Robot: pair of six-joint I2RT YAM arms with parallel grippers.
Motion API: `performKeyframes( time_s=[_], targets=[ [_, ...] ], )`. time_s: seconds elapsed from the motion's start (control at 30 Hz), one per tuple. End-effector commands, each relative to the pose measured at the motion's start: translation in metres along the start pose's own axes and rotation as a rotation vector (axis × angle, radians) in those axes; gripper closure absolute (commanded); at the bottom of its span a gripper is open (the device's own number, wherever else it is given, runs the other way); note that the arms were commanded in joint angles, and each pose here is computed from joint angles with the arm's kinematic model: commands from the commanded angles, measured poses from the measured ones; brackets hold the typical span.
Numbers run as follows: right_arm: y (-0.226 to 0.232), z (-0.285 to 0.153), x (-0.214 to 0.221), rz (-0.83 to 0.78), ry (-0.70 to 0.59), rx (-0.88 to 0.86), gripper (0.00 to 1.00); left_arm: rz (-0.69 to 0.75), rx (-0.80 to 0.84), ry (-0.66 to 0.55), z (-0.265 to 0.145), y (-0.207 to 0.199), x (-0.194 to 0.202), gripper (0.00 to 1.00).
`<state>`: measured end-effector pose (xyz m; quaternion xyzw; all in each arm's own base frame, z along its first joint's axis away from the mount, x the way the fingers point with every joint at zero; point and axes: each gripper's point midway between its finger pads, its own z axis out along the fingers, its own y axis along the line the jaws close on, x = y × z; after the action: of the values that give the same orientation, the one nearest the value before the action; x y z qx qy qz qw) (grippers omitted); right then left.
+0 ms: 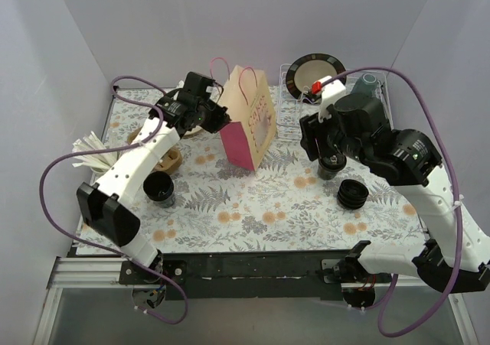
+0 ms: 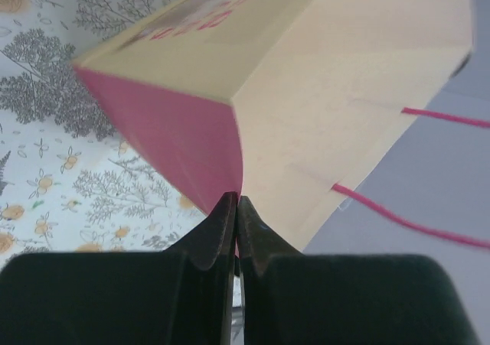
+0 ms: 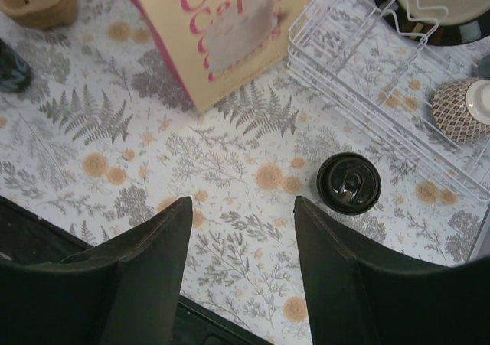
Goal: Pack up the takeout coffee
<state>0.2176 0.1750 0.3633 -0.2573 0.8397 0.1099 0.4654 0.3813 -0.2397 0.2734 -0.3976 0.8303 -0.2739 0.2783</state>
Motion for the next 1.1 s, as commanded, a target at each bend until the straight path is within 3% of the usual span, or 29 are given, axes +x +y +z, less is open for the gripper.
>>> performKeyframes(
  time_s=[0.0, 0.17, 0.47, 0.7, 0.83, 1.07],
  targets=[
    [-0.007, -0.022, -0.039, 0.062, -0.097, 0.031, 0.36, 0.109, 0.127, 0.106, -0.063, -0.001, 0.014, 1.00],
    [-0.012, -0.030, -0.055, 0.120, -0.145, 0.058, 0.36, 0.339, 0.244, 0.223, -0.107, 0.012, 0.035, 1.00],
    [-0.013, -0.022, -0.044, 0.237, -0.152, 0.090, 0.36, 0.648, 0.507, 0.522, -0.112, 0.044, 0.098, 1.00],
    [-0.014, -0.019, -0.040, 0.279, -0.142, 0.105, 0.36, 0.786, 0.697, 0.553, -0.120, 0.033, 0.109, 1.00],
    [-0.015, -0.020, -0.039, 0.292, -0.154, 0.109, 0.36, 0.838, 0.702, 0.595, -0.117, 0.039, 0.114, 1.00],
    [-0.017, -0.019, -0.033, 0.286, -0.147, 0.117, 0.36, 0.937, 0.609, 0.504, -0.101, 0.043, 0.098, 1.00]
  ],
)
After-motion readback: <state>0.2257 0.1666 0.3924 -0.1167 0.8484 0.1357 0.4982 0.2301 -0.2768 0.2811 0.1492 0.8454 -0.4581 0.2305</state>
